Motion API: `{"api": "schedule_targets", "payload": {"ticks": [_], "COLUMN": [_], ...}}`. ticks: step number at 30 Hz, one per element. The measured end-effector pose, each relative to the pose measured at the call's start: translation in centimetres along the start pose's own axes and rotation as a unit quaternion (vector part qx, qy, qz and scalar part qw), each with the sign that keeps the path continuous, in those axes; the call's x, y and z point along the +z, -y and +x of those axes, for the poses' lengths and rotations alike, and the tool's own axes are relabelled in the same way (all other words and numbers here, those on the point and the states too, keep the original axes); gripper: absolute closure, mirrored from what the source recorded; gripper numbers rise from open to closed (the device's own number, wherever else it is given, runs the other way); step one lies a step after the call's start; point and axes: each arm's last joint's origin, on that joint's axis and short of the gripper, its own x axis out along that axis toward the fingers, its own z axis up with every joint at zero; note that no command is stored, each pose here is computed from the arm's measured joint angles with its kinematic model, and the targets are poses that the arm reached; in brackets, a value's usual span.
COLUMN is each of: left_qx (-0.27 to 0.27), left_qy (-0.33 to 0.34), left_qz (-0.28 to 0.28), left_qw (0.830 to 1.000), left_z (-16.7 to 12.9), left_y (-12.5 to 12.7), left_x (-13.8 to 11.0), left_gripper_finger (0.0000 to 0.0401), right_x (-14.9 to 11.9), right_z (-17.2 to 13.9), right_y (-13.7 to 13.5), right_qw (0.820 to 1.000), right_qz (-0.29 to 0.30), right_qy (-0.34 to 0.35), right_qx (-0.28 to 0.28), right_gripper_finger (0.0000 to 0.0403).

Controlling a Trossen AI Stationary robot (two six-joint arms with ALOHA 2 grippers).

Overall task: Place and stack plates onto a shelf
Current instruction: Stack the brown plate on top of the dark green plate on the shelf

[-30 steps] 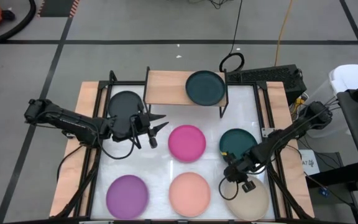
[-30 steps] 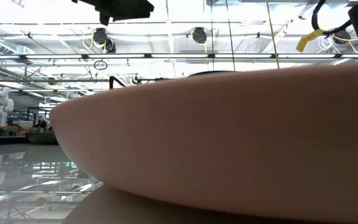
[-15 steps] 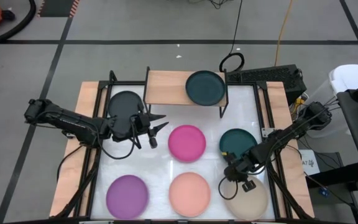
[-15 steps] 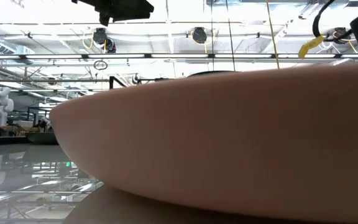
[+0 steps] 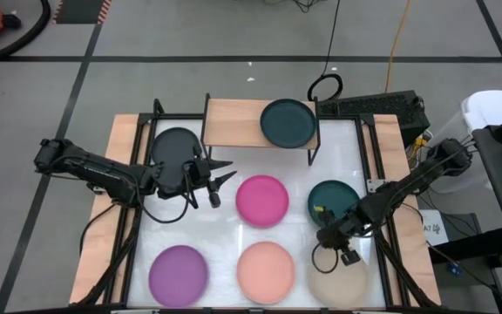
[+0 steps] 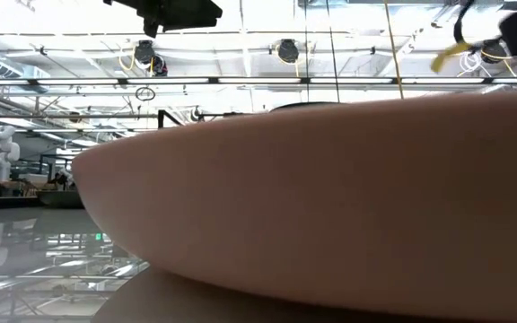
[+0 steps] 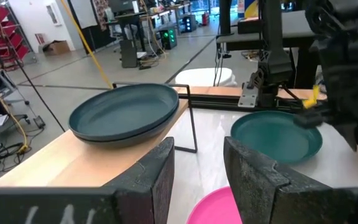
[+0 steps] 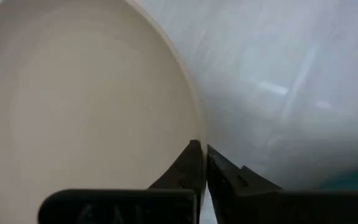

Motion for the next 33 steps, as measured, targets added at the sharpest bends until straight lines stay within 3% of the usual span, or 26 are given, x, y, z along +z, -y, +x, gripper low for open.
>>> {"api": "schedule_targets", "payload": {"ticks": [5, 10, 13, 19, 24, 28, 33], "left_qx": [0.0, 0.0, 0.0, 0.001, 0.002, 0.002, 0.002], "left_qy": [0.0, 0.003, 0.008, 0.024, 0.039, 0.045, 0.046], "left_qz": [0.0, 0.002, -0.001, 0.0, -0.012, -0.025, -0.025], "left_qw": [1.0, 1.0, 1.0, 1.0, 0.999, 0.999, 0.999], "left_z": [0.0, 0.0, 0.0, 0.0, 0.0, 0.0, 0.0], "left_y": [0.0, 0.0, 0.0, 0.0, -0.1, -0.1, -0.1], "left_x": [0.0, 0.1, 0.2, 0.5, 0.9, 1.0, 1.0], "left_gripper_finger": [0.0256, 0.0256, 0.0256, 0.0256, 0.0256, 0.0256, 0.0256], "right_x": [0.5, 0.9, 1.1, 1.6, 1.9, 2.2, 3.0], "right_z": [-3.9, -8.8, -12.0, -17.4, -20.9, -22.7, -24.3], "right_y": [0.8, 2.0, 3.0, 5.4, 7.6, 9.9, 13.3], "right_qw": [0.99, 0.956, 0.913, 0.794, 0.733, 0.708, 0.731], "right_qz": [0.045, 0.059, 0.064, 0.123, 0.155, 0.182, 0.204], "right_qy": [0.114, 0.249, 0.331, 0.446, 0.466, 0.447, 0.431], "right_qx": [-0.071, -0.144, -0.23, -0.394, -0.47, -0.516, -0.488], "right_gripper_finger": [0.0402, 0.0402, 0.0402, 0.0403, 0.0403, 0.0403, 0.0403]}}
